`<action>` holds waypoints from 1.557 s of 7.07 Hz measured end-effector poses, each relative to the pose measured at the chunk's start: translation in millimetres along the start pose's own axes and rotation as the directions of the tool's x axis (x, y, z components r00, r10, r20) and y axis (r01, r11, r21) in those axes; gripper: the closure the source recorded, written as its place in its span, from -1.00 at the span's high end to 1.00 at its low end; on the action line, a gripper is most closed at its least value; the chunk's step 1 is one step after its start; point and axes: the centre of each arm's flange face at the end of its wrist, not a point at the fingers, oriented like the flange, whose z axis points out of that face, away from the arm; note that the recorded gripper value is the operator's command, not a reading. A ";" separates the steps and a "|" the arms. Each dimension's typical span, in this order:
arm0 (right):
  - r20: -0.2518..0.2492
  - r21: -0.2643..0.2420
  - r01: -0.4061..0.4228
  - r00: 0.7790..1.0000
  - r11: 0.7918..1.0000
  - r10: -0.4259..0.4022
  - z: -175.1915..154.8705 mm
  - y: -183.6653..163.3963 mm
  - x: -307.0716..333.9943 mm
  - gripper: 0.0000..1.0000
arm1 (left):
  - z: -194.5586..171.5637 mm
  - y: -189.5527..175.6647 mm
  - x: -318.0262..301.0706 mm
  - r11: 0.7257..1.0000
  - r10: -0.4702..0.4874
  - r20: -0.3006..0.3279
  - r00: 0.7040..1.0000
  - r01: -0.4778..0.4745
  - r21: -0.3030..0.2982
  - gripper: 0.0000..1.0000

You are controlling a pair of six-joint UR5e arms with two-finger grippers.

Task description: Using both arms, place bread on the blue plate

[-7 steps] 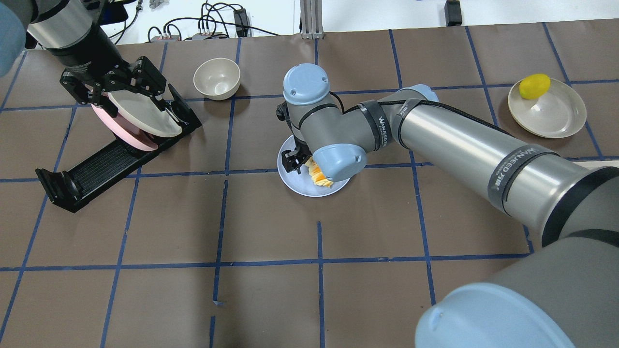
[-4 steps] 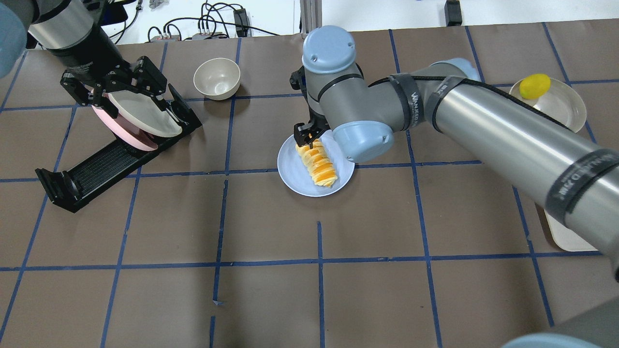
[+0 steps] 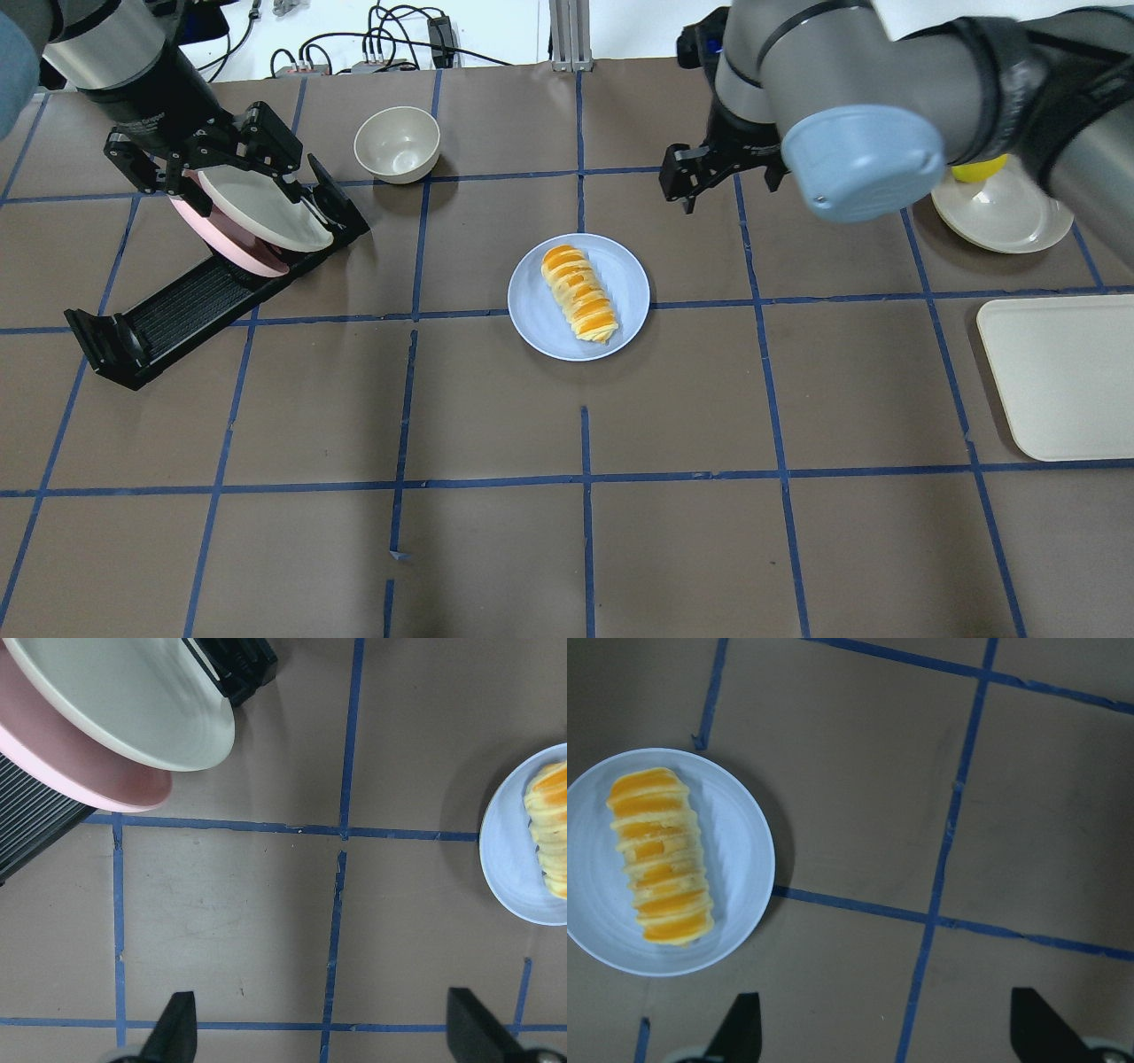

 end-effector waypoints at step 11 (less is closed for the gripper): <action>0.018 0.015 -0.049 0.999 0.999 0.049 -77.3 56.9 53.6 1.00 | 166.3 -36.5 203.1 0.999 -0.041 0.068 0.997 0.040 0.015 0.99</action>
